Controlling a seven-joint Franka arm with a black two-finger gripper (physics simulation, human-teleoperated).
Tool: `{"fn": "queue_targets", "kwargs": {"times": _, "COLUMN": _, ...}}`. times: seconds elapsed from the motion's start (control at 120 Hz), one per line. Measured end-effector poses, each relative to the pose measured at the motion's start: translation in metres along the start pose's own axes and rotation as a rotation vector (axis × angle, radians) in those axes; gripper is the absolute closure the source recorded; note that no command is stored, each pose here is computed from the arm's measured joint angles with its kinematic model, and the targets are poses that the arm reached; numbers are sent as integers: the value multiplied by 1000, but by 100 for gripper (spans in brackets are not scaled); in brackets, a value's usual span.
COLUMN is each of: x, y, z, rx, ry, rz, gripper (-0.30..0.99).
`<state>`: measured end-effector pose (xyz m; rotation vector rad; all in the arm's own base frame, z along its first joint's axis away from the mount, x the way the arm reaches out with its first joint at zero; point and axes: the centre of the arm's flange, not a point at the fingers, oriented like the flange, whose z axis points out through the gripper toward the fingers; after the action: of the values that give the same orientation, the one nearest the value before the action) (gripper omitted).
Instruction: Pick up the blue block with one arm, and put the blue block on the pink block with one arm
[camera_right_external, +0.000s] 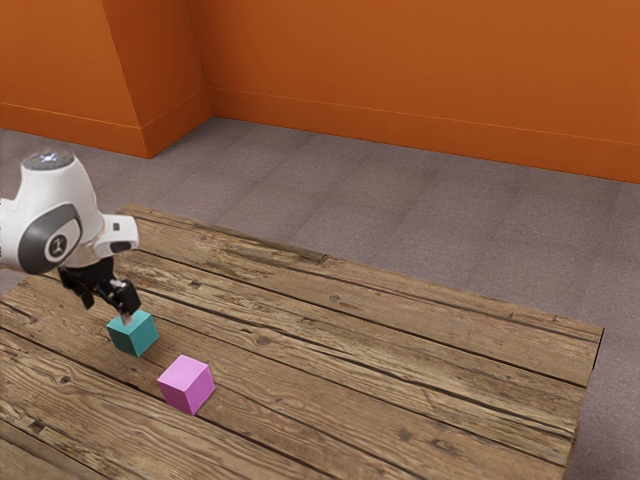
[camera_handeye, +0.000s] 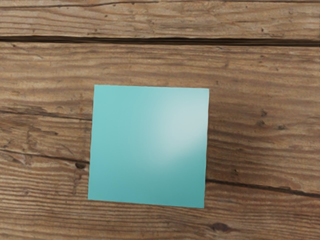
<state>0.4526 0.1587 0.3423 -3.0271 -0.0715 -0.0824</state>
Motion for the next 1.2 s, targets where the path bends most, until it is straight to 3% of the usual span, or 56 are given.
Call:
{"fn": "queue_targets", "kwargs": {"times": 0.392, "x": 23, "y": -3, "z": 4, "rx": 27, "ry": 0, "rz": 40, "gripper": 0}}
{"fn": "queue_targets", "kwargs": {"times": 1.2, "x": 34, "y": 5, "z": 38, "rx": 35, "ry": -51, "rz": 77, "gripper": 0}}
